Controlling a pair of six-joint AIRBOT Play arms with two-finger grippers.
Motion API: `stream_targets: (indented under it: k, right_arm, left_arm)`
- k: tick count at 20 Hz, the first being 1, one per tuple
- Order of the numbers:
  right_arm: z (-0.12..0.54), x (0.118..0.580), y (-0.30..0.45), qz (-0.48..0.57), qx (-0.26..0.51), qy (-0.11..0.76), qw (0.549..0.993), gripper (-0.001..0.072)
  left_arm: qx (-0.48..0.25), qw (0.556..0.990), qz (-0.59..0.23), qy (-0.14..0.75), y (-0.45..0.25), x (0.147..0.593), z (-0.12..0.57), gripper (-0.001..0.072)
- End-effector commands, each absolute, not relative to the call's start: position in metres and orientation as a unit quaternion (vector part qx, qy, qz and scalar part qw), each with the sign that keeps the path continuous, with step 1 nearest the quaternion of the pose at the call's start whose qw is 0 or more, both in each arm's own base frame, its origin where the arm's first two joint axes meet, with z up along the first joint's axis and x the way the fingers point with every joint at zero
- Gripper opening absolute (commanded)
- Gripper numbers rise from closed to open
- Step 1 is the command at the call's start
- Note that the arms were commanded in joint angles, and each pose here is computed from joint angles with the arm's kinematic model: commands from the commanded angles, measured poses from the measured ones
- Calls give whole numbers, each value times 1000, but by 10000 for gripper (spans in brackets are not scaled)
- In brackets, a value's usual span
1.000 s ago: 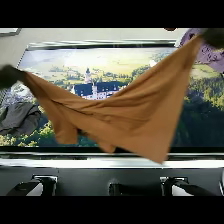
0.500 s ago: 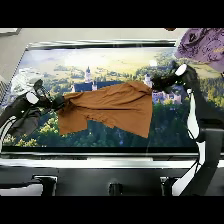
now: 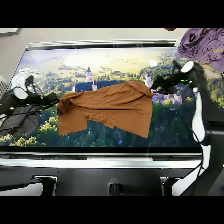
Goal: Fold the clothes and pants, and hang the long-sleeved shirts on hangers.
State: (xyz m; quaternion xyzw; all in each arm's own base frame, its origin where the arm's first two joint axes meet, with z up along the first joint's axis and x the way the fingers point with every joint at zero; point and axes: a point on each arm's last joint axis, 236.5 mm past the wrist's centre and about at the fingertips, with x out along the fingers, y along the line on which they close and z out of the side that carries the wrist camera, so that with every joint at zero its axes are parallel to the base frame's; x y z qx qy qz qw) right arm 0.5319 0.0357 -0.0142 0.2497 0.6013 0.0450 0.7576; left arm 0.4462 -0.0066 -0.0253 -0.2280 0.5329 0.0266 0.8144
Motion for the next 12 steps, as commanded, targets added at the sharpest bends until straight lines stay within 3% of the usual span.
stream_targets:
  k: [1,4,8,12]
  right_arm:
    - [23,494,-3,65,228,600,764,542]
    - [-1,425,-5,100,306,619,717,542]
    - [-61,322,54,143,400,652,628,541]
    - [-91,299,83,140,434,648,610,541]
  left_arm:
    - [-189,815,32,547,24,402,7,466]
    - [-215,809,58,545,38,348,6,465]
    - [-240,800,71,546,36,311,-6,464]
    - [-240,807,72,534,38,318,-5,464]
